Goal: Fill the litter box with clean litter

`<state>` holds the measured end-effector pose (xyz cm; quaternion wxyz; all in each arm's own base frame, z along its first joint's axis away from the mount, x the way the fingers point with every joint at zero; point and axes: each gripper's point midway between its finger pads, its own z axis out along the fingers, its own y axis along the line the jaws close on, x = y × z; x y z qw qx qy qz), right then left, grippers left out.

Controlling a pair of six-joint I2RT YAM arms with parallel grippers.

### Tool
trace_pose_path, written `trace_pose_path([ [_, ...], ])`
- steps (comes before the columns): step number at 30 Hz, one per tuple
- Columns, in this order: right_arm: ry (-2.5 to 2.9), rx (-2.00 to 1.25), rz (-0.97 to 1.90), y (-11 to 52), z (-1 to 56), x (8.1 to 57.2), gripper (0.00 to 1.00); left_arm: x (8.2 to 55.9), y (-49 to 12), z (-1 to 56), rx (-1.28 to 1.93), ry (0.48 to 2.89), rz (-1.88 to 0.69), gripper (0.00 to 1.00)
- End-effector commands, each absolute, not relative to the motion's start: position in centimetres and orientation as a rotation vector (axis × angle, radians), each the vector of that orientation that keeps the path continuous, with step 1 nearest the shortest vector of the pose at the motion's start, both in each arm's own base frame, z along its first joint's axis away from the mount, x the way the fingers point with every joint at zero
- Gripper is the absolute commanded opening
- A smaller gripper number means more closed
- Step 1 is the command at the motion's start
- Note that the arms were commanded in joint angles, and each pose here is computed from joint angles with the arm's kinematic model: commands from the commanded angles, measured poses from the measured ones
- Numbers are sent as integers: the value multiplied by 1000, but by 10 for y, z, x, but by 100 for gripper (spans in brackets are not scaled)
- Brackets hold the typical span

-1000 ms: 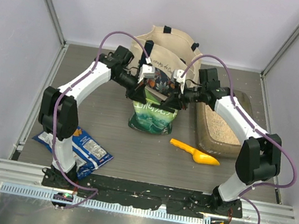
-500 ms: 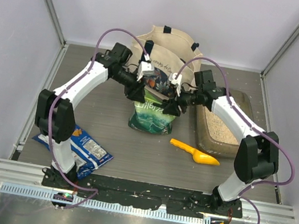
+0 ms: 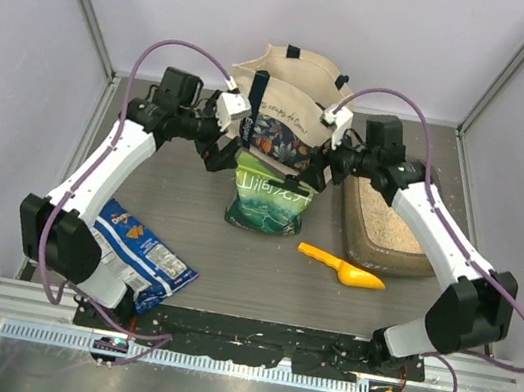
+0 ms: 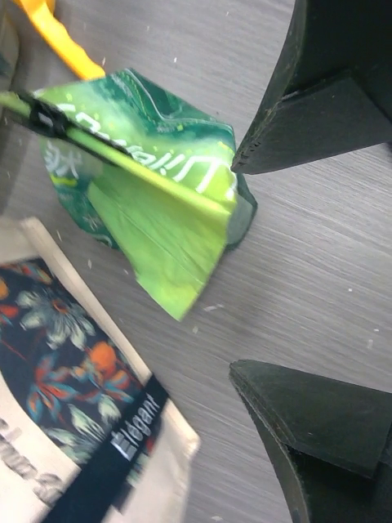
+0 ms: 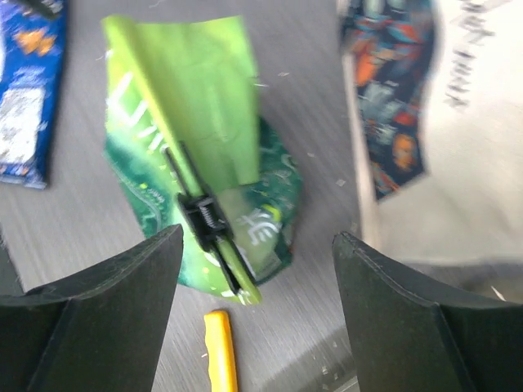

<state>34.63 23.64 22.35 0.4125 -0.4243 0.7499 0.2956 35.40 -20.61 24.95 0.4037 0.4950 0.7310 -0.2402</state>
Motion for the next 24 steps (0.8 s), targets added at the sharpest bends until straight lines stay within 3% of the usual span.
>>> trace_pose_path([
  [1, 1971, -539, 379, 177, 256, 387, 79, 374, -174, 258, 1035, 1891, -403, 100],
  [4, 2037, -220, 90, 121, 251, 398, 79, 371, -158, 255, 916, 1932, -338, 100],
  [11, 2134, -96, -286, 57, 220, 375, 80, 357, -143, 235, 633, 2047, -347, 100],
  [18, 2067, -70, -351, 42, 252, 368, 82, 355, -113, 238, 467, 2111, -249, 100],
  [24, 2008, -41, -317, 43, 271, 367, 83, 359, -79, 281, 309, 2062, -138, 100],
])
